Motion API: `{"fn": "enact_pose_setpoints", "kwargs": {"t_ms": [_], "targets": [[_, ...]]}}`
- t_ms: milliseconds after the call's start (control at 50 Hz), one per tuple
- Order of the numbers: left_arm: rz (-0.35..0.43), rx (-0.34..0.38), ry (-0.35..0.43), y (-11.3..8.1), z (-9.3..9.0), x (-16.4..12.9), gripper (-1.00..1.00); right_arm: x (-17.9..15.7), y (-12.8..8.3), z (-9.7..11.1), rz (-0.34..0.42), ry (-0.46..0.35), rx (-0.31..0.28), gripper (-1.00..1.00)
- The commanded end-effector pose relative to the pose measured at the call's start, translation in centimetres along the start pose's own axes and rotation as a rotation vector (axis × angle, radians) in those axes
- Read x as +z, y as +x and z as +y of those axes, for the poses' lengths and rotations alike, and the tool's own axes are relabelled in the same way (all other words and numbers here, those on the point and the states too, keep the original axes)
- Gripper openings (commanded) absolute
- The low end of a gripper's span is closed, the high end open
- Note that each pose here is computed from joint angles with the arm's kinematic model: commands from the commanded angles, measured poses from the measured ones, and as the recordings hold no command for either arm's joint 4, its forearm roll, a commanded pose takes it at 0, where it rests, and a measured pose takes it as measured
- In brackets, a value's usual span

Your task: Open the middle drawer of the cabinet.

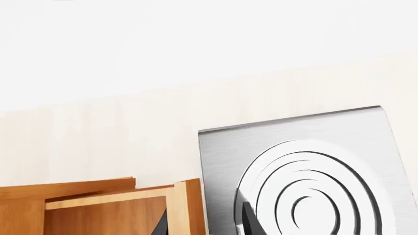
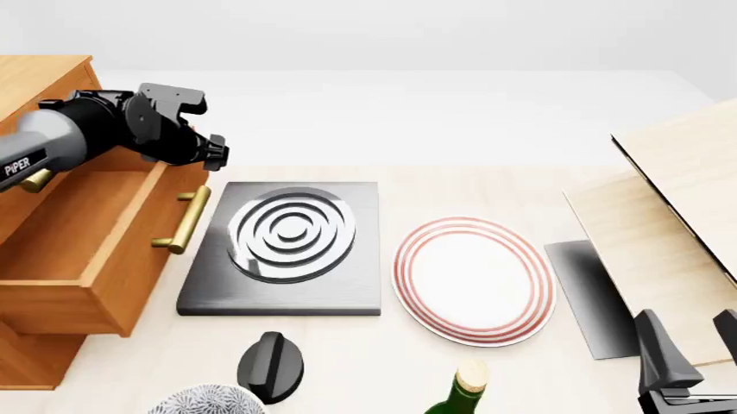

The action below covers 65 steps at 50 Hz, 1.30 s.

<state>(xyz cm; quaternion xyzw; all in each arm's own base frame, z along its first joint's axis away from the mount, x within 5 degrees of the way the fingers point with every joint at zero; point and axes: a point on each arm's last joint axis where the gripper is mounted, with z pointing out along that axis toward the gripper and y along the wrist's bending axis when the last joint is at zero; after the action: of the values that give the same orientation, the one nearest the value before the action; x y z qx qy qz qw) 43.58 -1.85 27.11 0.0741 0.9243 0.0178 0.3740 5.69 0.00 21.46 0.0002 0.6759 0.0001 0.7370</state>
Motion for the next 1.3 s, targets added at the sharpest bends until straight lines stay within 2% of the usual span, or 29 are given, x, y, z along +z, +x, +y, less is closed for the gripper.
{"fn": "enact_pose_setpoints", "kwargs": {"t_ms": [20, 480, 580, 700, 860, 1160, 1220, 1300], "targets": [[0.086, 0.033, 0.066, 2.1, -3.5, 1.8, 1.00, 0.0, 0.0, 0.0, 0.000, 0.000, 0.000, 1.00], [0.106, 0.086, 0.102, 1.6, -5.8, 2.9, 1.00, 0.0, 0.0, 0.0, 0.000, 0.000, 0.000, 1.00], [0.117, 0.134, 0.130, 0.5, -7.7, 3.0, 1.00, 0.0, 0.0, 0.0, 0.000, 0.000, 0.000, 1.00], [0.118, 0.160, 0.146, -0.1, -8.8, 3.1, 1.00, 0.0, 0.0, 0.0, 0.000, 0.000, 0.000, 1.00], [0.106, 0.205, 0.188, -1.0, -11.8, 2.0, 1.00, 0.0, 0.0, 0.0, 0.000, 0.000, 0.000, 1.00], [0.087, 0.217, 0.244, -1.6, -16.0, 1.0, 1.00, 0.0, 0.0, 0.0, 0.000, 0.000, 0.000, 1.00], [0.087, 0.221, 0.249, -1.6, -16.3, 0.9, 1.00, 0.0, 0.0, 0.0, 0.000, 0.000, 0.000, 1.00], [0.078, 0.224, 0.243, -1.7, -15.8, 0.4, 1.00, 0.0, 0.0, 0.0, 0.000, 0.000, 0.000, 1.00]]}}
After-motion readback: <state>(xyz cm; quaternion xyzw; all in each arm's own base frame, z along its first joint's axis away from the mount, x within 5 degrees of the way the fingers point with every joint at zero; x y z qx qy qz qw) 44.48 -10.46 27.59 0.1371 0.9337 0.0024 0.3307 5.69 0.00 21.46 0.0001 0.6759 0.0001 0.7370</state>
